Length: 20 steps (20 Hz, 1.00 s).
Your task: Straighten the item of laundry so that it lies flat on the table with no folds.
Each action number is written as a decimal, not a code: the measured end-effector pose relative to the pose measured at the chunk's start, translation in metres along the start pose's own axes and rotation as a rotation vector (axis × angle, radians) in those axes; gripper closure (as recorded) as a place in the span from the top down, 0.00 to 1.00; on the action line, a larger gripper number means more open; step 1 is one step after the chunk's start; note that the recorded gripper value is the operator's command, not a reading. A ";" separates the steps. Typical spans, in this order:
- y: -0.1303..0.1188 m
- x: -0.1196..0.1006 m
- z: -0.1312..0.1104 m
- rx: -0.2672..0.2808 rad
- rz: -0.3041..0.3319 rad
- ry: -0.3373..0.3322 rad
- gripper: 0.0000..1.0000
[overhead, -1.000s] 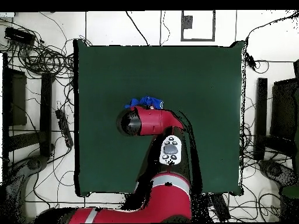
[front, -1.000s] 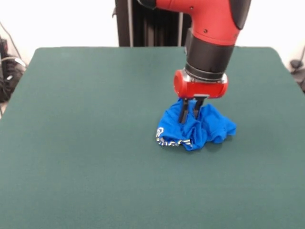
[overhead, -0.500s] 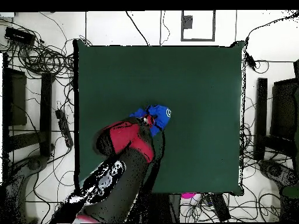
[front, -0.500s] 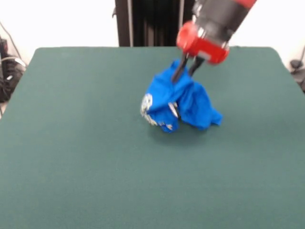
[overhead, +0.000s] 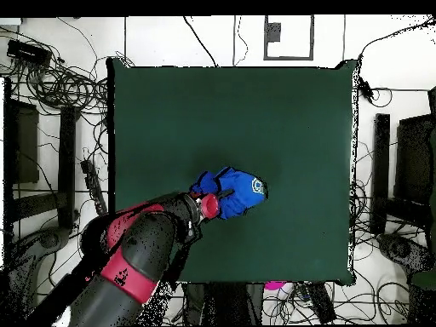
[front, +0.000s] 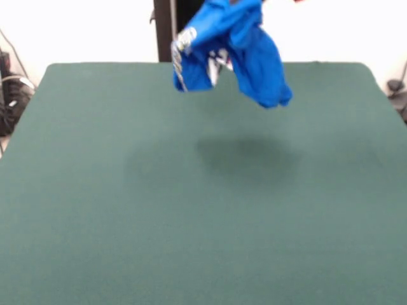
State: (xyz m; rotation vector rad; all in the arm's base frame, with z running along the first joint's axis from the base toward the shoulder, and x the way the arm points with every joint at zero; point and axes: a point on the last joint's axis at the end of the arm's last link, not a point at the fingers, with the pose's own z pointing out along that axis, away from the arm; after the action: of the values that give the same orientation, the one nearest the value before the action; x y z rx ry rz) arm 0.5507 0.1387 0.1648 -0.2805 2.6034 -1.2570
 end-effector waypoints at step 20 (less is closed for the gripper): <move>0.025 0.084 0.232 -0.471 0.529 0.163 0.00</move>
State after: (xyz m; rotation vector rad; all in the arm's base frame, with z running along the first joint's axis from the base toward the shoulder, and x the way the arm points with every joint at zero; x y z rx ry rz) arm 0.5372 -0.0408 -0.0056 0.4288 2.8061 -0.5051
